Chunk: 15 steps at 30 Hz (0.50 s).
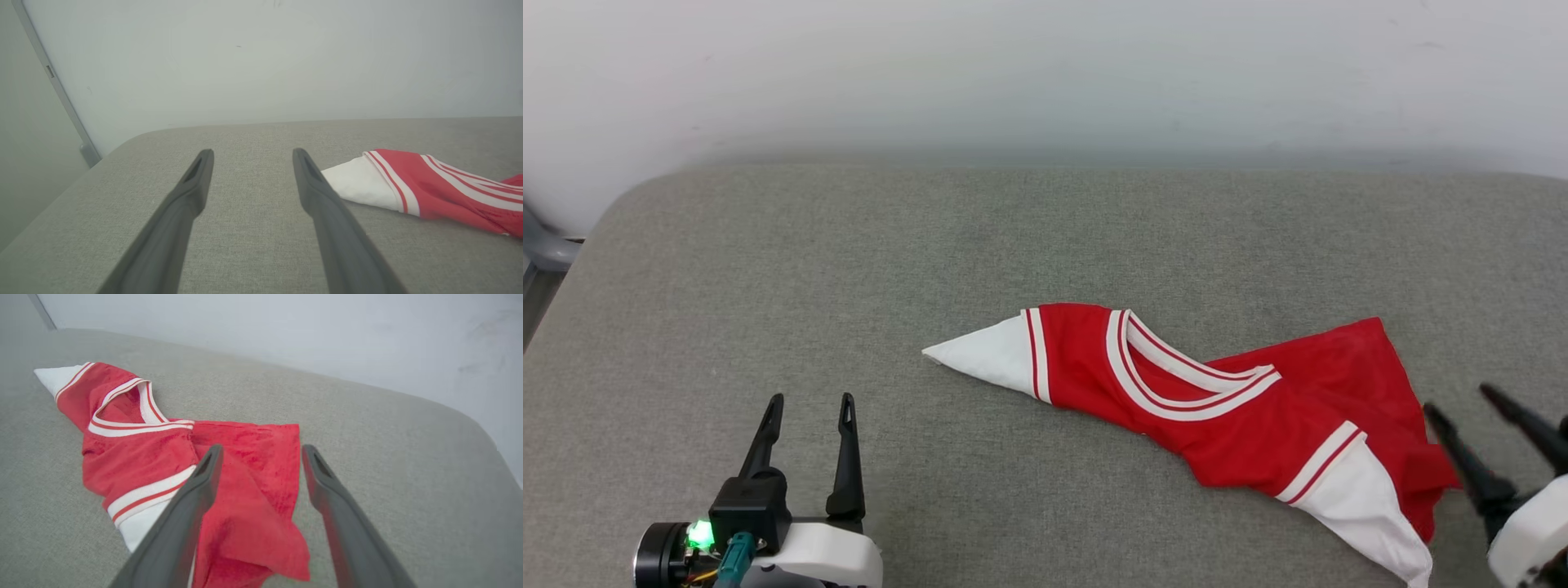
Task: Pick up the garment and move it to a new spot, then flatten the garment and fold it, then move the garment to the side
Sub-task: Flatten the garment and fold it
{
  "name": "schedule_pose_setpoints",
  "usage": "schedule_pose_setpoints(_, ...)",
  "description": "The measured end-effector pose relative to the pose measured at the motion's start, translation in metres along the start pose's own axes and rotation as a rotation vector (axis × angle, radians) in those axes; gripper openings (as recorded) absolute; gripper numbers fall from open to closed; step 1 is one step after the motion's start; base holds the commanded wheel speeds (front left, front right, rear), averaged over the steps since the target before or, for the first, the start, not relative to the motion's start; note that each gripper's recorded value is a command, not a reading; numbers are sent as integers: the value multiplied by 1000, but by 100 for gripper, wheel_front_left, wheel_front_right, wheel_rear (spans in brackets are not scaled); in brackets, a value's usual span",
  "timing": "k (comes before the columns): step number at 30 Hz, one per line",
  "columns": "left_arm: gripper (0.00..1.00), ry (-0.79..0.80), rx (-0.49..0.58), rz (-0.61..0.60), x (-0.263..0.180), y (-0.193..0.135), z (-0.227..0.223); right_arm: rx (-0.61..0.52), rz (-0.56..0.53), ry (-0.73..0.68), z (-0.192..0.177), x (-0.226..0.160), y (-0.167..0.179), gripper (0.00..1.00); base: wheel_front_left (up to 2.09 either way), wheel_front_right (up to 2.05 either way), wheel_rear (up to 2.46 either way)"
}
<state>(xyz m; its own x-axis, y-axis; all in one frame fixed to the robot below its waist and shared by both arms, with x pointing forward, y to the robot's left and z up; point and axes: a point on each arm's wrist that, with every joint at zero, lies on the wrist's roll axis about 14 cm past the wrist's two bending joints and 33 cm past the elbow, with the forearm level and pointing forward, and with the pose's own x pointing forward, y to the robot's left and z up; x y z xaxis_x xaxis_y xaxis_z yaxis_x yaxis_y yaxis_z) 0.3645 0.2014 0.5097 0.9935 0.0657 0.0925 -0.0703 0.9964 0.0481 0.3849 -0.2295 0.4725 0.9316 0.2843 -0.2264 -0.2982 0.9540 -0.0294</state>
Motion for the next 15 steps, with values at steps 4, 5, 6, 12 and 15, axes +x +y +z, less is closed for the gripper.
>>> schedule_pose_setpoints(4, 100, -3, 5, -7, 1, -2, 1, -59, -16, -83, 46, 4, -8, 100, 0, 0, 0)
schedule_pose_setpoints(5, 100, -2, 5, -8, 1, -2, 1, -74, -18, -84, 52, 5, -9, 100, 0, 0, 0)
schedule_pose_setpoints(6, 100, -1, 6, -10, 1, -3, 0, -102, -18, -76, 57, 6, -10, 100, 0, 0, 0)
schedule_pose_setpoints(12, 100, 2, 13, -23, 8, -6, -2, -182, -1, 51, 74, 24, -18, 100, 0, 0, 0)
schedule_pose_setpoints(15, 100, 2, 15, -27, 14, -6, -3, -197, 19, 195, 61, 32, -22, 100, 0, 0, 0)
